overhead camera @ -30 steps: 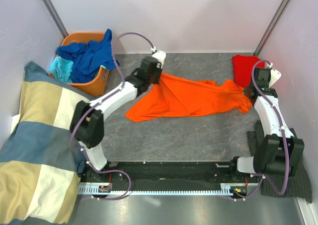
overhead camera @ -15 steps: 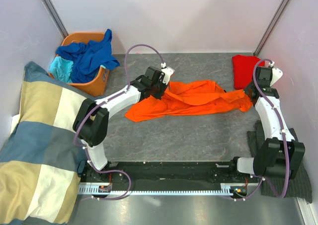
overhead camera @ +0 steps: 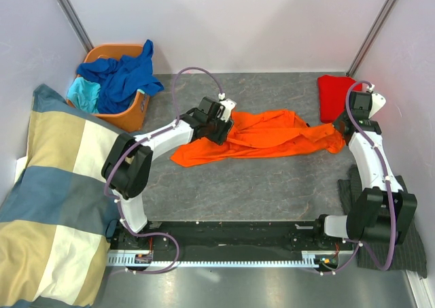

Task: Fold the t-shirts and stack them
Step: Flatten out the tshirt

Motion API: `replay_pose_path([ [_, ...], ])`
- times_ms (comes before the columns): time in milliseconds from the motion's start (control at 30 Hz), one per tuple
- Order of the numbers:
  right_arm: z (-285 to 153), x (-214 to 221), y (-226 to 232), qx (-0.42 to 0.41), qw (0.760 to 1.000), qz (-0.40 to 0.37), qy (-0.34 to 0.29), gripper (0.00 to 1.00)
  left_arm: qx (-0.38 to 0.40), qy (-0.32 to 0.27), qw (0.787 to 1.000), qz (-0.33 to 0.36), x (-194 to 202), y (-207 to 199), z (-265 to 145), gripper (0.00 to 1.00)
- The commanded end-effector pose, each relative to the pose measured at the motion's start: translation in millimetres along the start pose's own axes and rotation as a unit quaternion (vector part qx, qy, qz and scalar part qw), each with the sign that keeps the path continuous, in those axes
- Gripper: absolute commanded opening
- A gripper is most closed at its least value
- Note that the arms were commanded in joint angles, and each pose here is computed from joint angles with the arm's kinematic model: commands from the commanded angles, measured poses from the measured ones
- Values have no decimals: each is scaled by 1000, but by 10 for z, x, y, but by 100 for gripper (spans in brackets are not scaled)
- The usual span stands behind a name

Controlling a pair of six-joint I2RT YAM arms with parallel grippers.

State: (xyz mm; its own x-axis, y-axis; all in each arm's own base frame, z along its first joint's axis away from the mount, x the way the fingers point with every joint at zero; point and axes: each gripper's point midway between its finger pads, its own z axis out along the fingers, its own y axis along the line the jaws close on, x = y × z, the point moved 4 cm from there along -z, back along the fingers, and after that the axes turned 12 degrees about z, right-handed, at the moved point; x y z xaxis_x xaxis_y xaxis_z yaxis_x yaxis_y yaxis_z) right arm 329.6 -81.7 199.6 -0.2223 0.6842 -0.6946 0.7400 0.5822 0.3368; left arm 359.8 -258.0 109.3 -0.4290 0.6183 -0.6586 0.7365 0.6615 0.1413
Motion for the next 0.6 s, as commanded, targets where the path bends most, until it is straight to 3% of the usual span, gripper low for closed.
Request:
replay_pose_path([
  [0,26,-11,45,-8,1000,7,-5,0,-8,-14,1000,-18,-23,3,-46,65],
  [567,79,45,55,-10,1000,-1,7,0,-18,1,999,-46,255,-100,32,61],
])
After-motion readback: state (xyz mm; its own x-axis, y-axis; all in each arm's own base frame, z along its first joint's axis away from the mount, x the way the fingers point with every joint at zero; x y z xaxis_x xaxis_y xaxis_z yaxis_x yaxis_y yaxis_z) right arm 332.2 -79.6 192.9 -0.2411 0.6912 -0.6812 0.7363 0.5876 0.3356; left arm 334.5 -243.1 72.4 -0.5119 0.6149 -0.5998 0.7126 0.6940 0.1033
